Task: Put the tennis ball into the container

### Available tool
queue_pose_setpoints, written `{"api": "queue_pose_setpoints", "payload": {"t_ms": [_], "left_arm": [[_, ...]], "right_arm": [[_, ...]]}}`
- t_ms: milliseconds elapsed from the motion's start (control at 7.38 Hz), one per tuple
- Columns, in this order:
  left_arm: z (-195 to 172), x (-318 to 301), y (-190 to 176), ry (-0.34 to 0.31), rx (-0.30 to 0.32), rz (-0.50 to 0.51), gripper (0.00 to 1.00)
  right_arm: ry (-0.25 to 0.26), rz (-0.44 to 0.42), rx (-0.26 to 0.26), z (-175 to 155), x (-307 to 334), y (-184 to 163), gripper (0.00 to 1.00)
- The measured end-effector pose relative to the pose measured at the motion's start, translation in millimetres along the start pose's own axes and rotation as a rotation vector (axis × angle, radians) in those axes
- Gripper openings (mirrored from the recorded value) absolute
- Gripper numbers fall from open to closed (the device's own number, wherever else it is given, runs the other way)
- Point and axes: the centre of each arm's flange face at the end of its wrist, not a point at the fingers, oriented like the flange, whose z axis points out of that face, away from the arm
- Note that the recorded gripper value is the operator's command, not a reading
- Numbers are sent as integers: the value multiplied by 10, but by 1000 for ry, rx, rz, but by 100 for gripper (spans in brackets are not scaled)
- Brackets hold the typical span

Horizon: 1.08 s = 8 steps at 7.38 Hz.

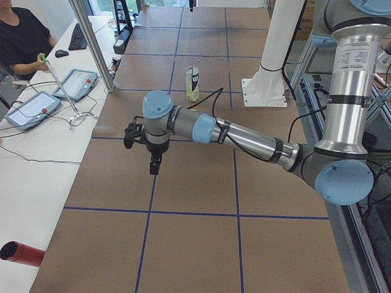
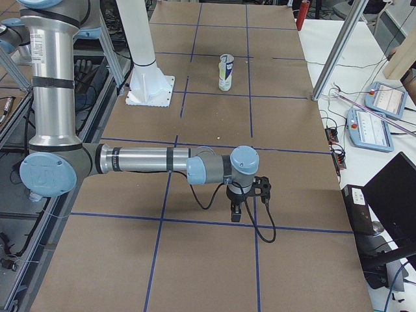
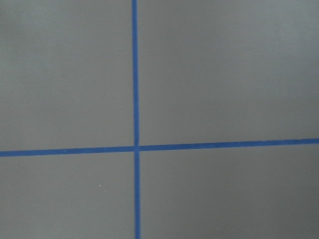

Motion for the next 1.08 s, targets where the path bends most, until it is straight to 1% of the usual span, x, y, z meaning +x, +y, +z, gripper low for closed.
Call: {"api": "queue_pose_setpoints", "payload": {"t_ms": [271, 406, 542, 812, 948, 1083], "left_arm": [[-149, 1081, 231, 64, 2, -34, 100], [-146, 1522, 304, 91, -6, -40, 100], [-31, 1956, 351, 90, -11, -29, 100], [428, 2871, 459, 41, -2, -41, 100], [639, 3169, 443, 31, -14, -50, 100], [885, 3427, 440, 23, -43, -42, 100]], "right_arm": [[0, 0, 0, 0, 0, 0, 100], [0, 0, 0, 0, 0, 0, 100], [0, 0, 0, 0, 0, 0, 100], [0, 0, 0, 0, 0, 0, 100], [0, 0, 0, 0, 0, 0, 100], [0, 0, 0, 0, 0, 0, 100]]}}
